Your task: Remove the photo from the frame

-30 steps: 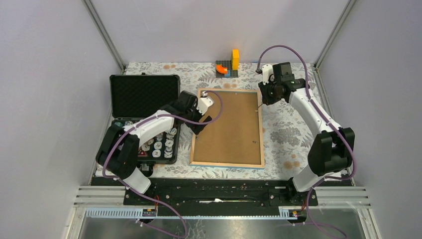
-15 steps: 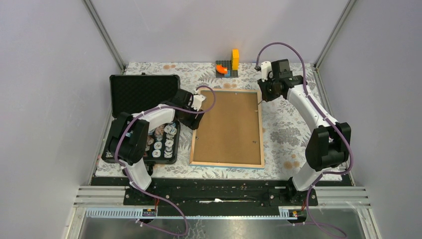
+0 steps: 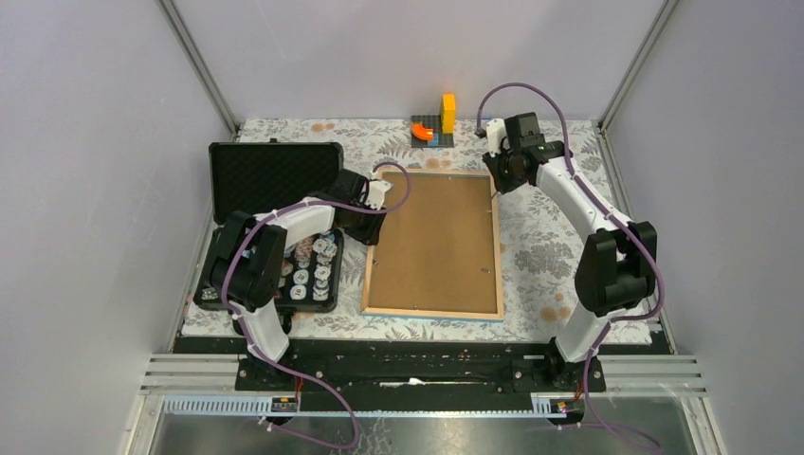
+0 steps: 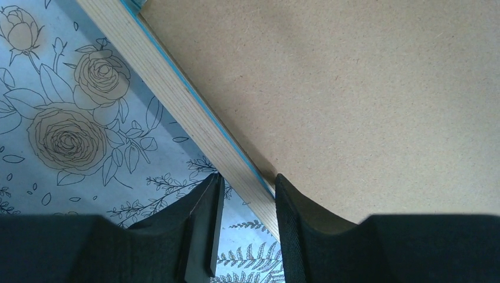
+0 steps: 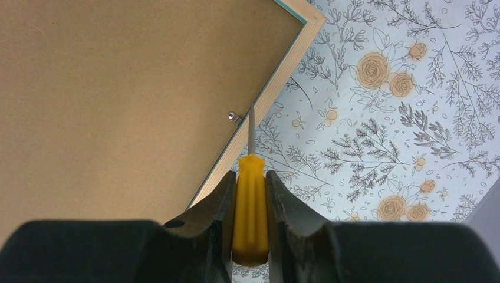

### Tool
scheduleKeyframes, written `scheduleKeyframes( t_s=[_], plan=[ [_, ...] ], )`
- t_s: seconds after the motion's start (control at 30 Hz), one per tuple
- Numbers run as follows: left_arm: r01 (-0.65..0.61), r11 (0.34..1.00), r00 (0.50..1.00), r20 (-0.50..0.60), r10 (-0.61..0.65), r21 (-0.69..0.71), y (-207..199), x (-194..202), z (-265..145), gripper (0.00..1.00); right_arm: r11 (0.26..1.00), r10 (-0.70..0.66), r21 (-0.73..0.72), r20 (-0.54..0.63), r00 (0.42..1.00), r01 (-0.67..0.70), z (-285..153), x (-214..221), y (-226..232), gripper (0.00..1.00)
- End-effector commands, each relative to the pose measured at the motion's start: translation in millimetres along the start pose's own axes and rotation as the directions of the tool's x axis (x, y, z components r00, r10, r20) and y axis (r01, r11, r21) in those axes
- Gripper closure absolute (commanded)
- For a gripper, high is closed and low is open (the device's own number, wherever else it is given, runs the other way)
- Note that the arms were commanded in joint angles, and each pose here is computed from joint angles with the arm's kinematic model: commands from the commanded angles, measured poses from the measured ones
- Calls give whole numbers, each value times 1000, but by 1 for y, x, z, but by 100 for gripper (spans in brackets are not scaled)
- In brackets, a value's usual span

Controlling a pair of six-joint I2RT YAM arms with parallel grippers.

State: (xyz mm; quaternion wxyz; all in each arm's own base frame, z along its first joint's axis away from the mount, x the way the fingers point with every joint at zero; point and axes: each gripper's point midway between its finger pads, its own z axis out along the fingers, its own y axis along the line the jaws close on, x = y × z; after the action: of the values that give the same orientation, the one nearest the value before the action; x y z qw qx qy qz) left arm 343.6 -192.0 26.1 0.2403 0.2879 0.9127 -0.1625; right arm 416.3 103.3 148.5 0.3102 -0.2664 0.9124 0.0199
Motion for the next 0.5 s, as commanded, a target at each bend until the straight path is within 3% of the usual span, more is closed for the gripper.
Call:
scheduleKeyframes(
  t_s=[0.0,0.47],
  plan=[
    [0,1000,1000,27,0,0,4,-10,3,59,998,-44,37,19,999,43,-2,-15,-2,100],
    [-7,1000,1000,19,7,13,3,-9,3,61,996,-71,50,-39,997,73,11,-2,1,100]
  ],
)
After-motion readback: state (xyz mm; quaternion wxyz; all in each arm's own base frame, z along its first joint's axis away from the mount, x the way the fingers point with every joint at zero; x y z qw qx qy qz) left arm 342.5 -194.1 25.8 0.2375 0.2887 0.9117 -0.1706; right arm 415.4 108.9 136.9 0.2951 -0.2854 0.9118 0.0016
